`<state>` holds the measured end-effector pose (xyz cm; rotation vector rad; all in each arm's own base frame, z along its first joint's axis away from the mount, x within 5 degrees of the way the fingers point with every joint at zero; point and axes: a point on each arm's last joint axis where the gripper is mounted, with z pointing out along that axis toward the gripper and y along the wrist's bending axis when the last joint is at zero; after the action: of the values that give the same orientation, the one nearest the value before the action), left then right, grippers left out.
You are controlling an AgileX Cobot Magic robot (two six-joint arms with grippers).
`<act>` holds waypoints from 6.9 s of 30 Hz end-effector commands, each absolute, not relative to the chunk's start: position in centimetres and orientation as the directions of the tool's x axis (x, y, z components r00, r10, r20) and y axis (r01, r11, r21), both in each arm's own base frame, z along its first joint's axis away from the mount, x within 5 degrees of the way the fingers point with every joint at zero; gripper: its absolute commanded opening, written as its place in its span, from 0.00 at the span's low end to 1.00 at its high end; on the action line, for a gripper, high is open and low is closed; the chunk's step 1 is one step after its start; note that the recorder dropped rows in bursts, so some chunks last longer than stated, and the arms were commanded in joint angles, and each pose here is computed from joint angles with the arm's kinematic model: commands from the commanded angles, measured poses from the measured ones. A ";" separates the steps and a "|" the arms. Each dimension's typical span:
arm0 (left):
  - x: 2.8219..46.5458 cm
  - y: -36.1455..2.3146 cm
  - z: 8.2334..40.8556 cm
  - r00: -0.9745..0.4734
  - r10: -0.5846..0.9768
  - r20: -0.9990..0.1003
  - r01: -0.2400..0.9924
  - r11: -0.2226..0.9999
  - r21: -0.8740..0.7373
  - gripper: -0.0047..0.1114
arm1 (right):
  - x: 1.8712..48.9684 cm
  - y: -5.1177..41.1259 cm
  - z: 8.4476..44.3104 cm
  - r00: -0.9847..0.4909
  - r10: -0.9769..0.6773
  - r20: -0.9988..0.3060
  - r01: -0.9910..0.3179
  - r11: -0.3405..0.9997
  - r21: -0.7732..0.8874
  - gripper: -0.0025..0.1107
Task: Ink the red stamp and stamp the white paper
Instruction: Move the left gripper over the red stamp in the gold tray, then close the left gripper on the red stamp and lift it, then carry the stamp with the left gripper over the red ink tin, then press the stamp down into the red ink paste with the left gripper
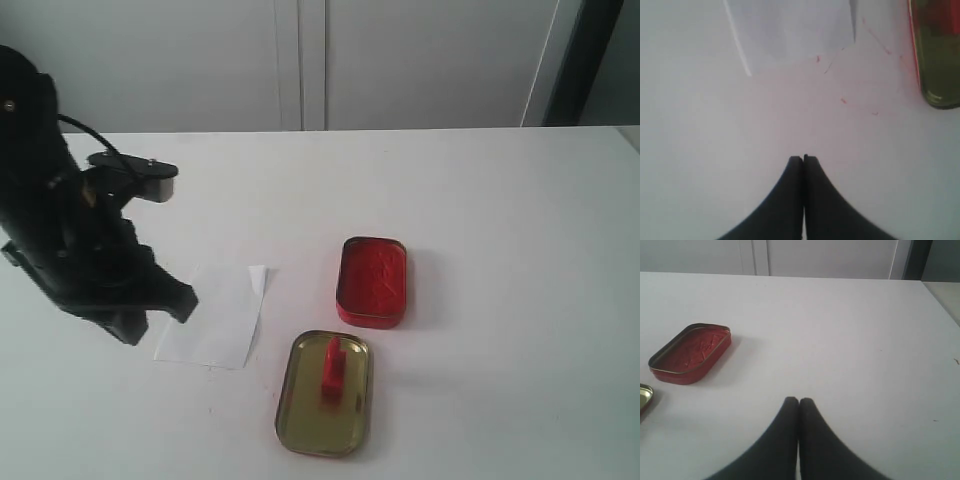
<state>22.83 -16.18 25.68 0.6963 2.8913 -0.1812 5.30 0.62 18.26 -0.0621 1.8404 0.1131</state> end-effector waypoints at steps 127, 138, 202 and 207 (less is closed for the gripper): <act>27.7 -32.8 24.0 -0.738 0.623 -0.259 0.654 0.755 -0.046 0.04 | 5.3 0.6 18.2 -0.260 0.043 -0.965 -0.092 0.993 0.069 0.02; 31.0 -31.8 26.9 -0.736 0.557 -0.385 0.621 0.782 -0.057 0.04 | 5.3 0.6 18.2 -0.260 0.043 -0.965 -0.092 0.993 0.069 0.02; 33.1 -38.6 16.2 -0.670 0.725 -0.162 0.735 0.678 -0.009 0.04 | 5.3 0.6 18.2 -0.260 0.043 -0.965 -0.092 0.993 0.069 0.02; 33.1 -38.6 16.3 -0.671 0.723 -0.163 0.735 0.678 -0.014 0.04 | 5.3 0.6 18.2 -0.260 0.043 -0.965 -0.092 0.993 0.069 0.02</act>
<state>33.60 -38.39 18.54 1.1778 2.6614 -0.1191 5.30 0.62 18.26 -0.0412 1.8414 0.1299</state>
